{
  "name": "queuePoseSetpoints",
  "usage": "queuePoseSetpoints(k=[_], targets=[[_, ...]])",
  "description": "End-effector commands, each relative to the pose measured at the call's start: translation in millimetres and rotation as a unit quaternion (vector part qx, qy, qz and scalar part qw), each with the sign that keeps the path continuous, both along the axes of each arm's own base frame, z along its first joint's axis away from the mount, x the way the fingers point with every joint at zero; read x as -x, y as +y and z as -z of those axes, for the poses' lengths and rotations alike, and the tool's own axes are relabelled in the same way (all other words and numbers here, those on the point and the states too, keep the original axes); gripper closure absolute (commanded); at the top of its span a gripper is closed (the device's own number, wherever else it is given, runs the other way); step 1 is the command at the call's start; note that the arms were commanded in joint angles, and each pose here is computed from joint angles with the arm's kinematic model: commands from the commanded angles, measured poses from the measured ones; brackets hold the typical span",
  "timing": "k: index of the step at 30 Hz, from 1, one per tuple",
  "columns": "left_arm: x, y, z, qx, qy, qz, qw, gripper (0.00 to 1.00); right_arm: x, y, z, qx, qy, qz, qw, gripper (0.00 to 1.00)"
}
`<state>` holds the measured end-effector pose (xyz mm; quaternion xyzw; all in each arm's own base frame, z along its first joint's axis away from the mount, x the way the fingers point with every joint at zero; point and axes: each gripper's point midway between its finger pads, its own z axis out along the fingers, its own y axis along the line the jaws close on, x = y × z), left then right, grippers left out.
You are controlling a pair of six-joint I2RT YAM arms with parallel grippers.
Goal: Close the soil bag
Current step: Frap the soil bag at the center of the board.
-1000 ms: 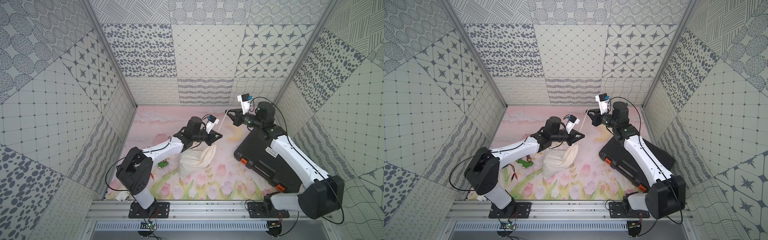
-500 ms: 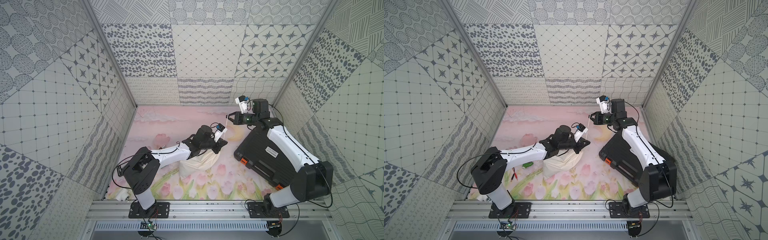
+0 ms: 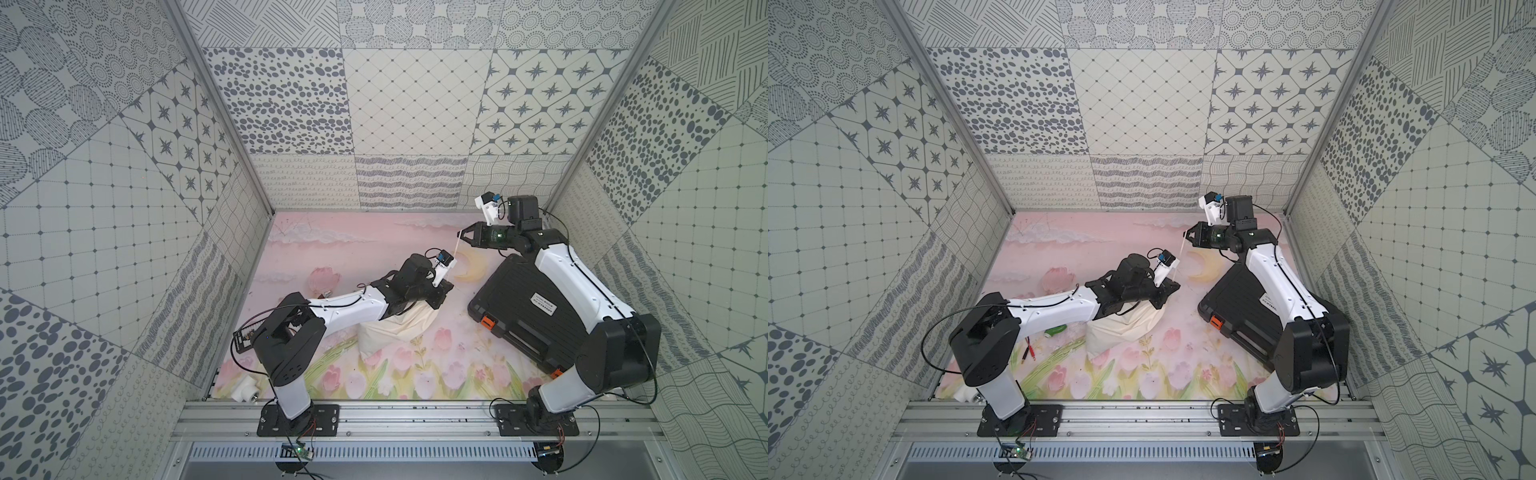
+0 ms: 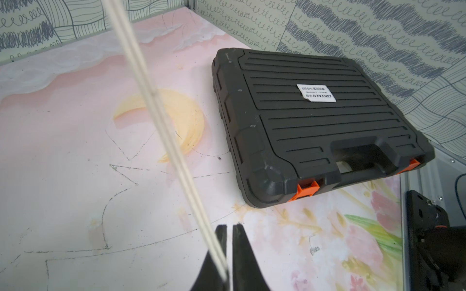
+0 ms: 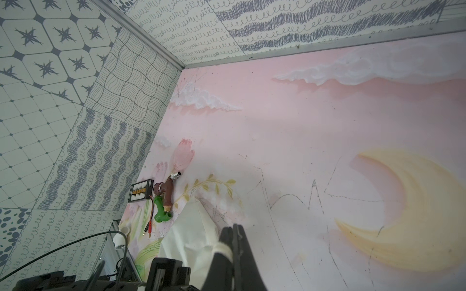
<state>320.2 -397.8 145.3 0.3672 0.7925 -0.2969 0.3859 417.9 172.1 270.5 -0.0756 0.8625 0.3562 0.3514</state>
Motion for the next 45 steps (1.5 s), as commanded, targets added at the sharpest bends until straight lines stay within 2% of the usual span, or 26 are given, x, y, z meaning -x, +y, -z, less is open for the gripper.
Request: queuePoseSetpoints(k=[1,12,14,16,22,26,29,31,35,39,42,45], targets=[[175,113,121,-0.292,0.379,0.092,0.873,0.9,-55,-64,-214,-0.041,-0.377,0.122,0.917,1.0],[179,129,127,-0.321,0.384,0.077,0.862,0.89,-62,-71,-208,-0.045,-0.372,0.13,0.918,1.0],[176,129,126,-0.32,0.38,0.075,0.864,0.9,-59,-68,-205,-0.05,-0.367,0.121,0.921,1.0],[168,123,121,-0.307,0.368,0.074,0.875,0.91,-54,-58,-200,-0.06,-0.36,0.098,0.926,1.0],[128,76,71,-0.204,0.276,0.083,0.936,0.88,-17,-19,-172,-0.076,-0.341,0.028,0.937,1.0],[98,40,23,-0.119,0.207,0.085,0.967,0.84,6,5,-156,-0.08,-0.331,-0.014,0.94,1.0],[73,19,-13,-0.052,0.154,0.081,0.983,0.78,18,16,-150,-0.083,-0.327,-0.035,0.941,1.0],[55,14,-31,-0.014,0.132,0.065,0.989,0.75,25,21,-147,-0.083,-0.325,-0.047,0.941,1.0],[19,16,-61,0.066,0.098,0.019,0.993,0.62,33,30,-139,-0.083,-0.315,-0.064,0.943,1.0],[3,17,-88,0.121,0.073,0.018,0.99,0.54,37,37,-132,-0.083,-0.309,-0.074,0.944,1.0],[-5,18,-101,0.145,0.071,0.021,0.987,0.54,38,41,-128,-0.084,-0.305,-0.079,0.945,1.0],[-15,24,-108,0.167,0.077,0.019,0.983,0.59,38,45,-124,-0.084,-0.301,-0.084,0.946,1.0]])
